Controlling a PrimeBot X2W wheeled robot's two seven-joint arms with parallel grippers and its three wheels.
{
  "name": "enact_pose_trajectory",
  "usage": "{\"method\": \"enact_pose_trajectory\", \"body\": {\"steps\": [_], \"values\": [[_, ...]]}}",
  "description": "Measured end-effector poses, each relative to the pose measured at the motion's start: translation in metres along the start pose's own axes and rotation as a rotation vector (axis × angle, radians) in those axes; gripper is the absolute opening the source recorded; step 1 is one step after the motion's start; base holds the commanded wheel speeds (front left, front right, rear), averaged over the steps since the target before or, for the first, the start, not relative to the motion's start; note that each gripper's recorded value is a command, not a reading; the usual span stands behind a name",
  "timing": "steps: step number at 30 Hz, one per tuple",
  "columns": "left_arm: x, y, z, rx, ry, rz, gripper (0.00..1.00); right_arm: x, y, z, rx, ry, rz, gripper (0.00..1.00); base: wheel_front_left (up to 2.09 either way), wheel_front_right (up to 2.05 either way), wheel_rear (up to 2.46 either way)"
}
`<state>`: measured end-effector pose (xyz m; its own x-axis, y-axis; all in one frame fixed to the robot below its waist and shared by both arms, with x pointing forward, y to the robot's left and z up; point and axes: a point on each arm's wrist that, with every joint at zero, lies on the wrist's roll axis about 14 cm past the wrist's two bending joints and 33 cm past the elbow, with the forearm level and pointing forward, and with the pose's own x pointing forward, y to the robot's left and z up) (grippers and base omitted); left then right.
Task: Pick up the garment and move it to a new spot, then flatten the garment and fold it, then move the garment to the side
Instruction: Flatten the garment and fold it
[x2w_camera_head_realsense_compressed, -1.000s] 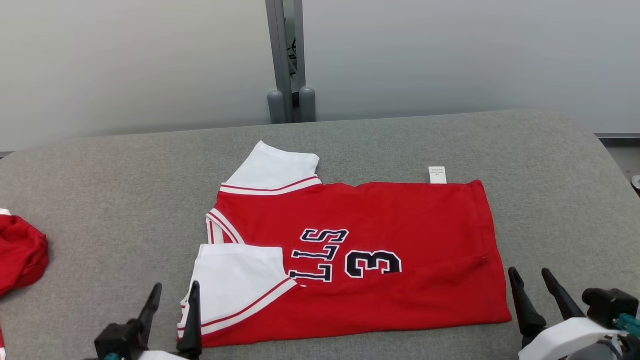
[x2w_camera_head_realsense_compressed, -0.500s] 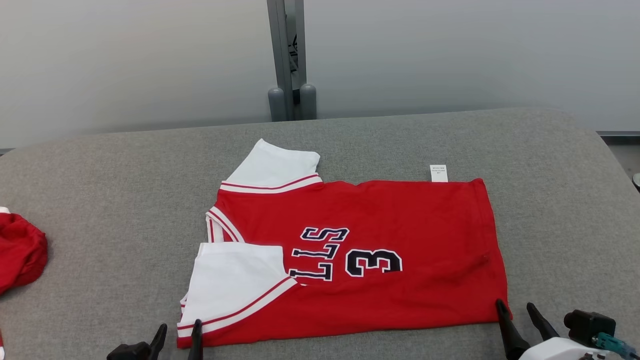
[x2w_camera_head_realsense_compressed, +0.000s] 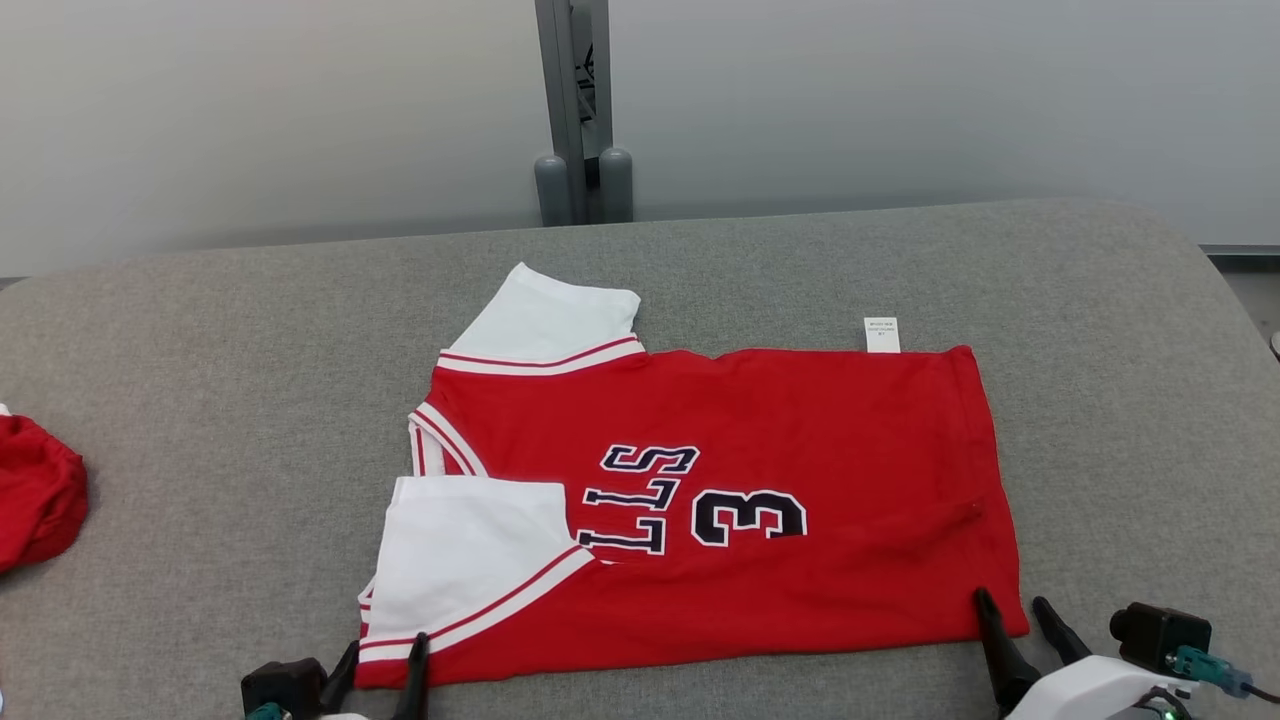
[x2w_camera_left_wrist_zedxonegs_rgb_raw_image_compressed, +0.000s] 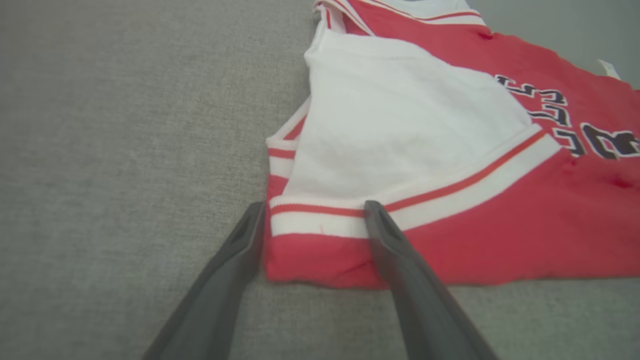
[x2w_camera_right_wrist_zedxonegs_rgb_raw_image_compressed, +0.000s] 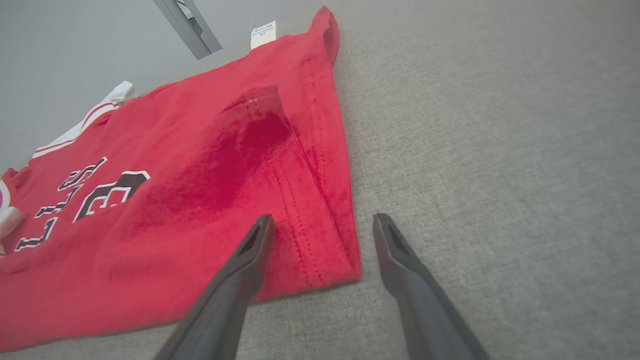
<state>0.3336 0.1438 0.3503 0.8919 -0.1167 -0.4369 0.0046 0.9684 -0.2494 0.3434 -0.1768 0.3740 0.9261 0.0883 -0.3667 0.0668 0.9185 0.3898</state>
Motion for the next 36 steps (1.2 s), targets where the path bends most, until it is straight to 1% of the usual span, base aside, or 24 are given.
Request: {"method": "enact_pose_trajectory", "body": {"steps": [4, 5, 6, 7, 8, 9, 10, 11, 12, 18, 24, 27, 32, 36], "values": [[0.005, -0.006, -0.002, -0.008, 0.02, -0.021, 1.0, 0.004, 0.001, 0.002, 0.012, 0.0, 0.001, 1.0, 0.0, 0.0, 0.0], [0.005, -0.007, -0.003, -0.01, 0.022, -0.023, 0.49, 0.005, 0.001, 0.003, 0.013, 0.001, 0.0, 1.0, 0.0, 0.0, 0.0], [0.006, -0.007, -0.003, -0.01, 0.024, -0.025, 0.28, 0.005, 0.001, 0.001, 0.013, 0.006, 0.0, 1.0, 0.0, 0.0, 0.0], [0.006, -0.008, -0.003, -0.01, 0.027, -0.027, 0.0, 0.005, 0.002, -0.001, 0.017, 0.014, 0.0, 1.0, 0.0, 0.0, 0.0], [0.007, -0.009, -0.003, -0.009, 0.03, -0.031, 0.0, 0.005, 0.002, -0.003, 0.022, 0.02, -0.001, 1.0, 0.0, 0.0, 0.0], [0.007, -0.011, -0.005, -0.012, 0.035, -0.039, 0.0, 0.005, 0.003, -0.004, 0.023, 0.024, 0.001, 0.49, 0.0, 0.0, 0.0], [0.007, -0.011, -0.005, -0.012, 0.035, -0.039, 0.0, 0.005, 0.003, -0.004, 0.023, 0.024, 0.001, 0.49, 0.0, 0.0, 0.0], [0.007, -0.014, -0.007, -0.013, 0.042, -0.046, 0.0, 0.007, 0.007, -0.005, 0.02, 0.03, 0.015, 0.11, 0.0, 0.0, 0.0], [0.008, -0.014, -0.007, -0.017, 0.043, -0.045, 0.0, 0.008, 0.011, -0.004, 0.014, 0.031, 0.027, 0.0, 0.0, 0.0, 0.0], [0.008, -0.015, -0.007, -0.017, 0.046, -0.049, 0.0, 0.009, 0.014, -0.003, 0.022, 0.031, 0.042, 0.0, 0.0, 0.0, 0.0], [0.007, -0.014, -0.006, 0.024, 0.058, -0.073, 0.0, 0.006, 0.015, -0.004, 0.011, 0.042, 0.055, 0.0, 0.0, 0.0, 0.0], [0.008, -0.013, -0.005, 0.055, 0.089, -0.088, 0.0, 0.004, 0.013, -0.009, -0.017, 0.085, 0.065, 0.0, 0.0, 0.0, 0.0], [0.009, -0.009, -0.005, 0.128, 0.174, -0.12, 0.0, 0.002, 0.018, -0.014, -0.002, 0.176, 0.096, 0.0, 0.0, 0.0, 0.0], [0.004, -0.01, -0.007, 0.183, 0.257, -0.155, 0.0, -0.005, 0.023, -0.018, 0.033, 0.261, 0.127, 0.0, 0.0, 0.0, 0.0]]}}
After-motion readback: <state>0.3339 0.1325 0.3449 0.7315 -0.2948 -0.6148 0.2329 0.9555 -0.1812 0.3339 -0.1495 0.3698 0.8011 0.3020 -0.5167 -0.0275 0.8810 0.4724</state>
